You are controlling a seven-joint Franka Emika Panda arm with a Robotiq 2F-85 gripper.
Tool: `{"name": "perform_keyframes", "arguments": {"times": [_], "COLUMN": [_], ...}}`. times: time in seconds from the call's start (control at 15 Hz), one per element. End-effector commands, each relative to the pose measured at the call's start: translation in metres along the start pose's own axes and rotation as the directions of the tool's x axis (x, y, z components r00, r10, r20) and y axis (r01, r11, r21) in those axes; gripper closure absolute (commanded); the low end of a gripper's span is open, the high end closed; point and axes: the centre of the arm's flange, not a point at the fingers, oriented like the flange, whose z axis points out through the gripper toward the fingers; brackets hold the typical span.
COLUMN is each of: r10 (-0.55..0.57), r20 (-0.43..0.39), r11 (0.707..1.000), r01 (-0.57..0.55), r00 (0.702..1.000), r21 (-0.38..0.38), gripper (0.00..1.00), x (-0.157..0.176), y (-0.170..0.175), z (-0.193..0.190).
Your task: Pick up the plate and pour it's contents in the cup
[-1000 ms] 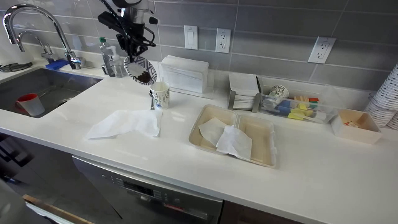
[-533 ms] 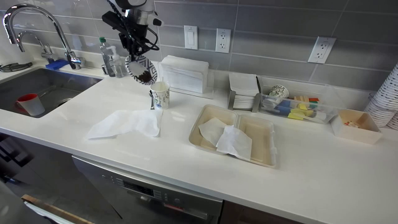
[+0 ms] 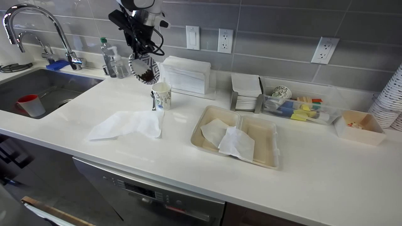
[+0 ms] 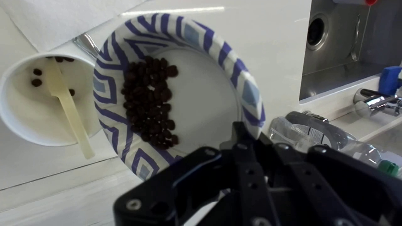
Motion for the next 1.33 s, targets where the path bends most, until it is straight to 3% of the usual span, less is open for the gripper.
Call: {"name": "perform_keyframes", "arguments": {"times": [0.0, 0.53, 0.8, 0.87, 1.27], "r10": [0.006, 0.026, 0.060, 0.046, 0.056], "r20": [0.003, -0.012, -0.034, -0.033, -0.030], "r11": [0.998, 0.992, 0.990, 0.994, 0.993], "r01": [-0.006, -0.025, -0.055, -0.042, -0.052], "r00": [1.000, 1.000, 0.998, 0.998, 0.998], "r21": [0.066, 0.125, 0.132, 0.101, 0.110], "gripper": [0.99, 0.99, 0.99, 0.95, 0.99], "x": [-0.007, -0.012, -0.015, -0.003, -0.005], "y": [0.010, 0.021, 0.028, 0.023, 0.026], "z": [-0.005, -0.008, -0.010, -0.008, -0.009]}}
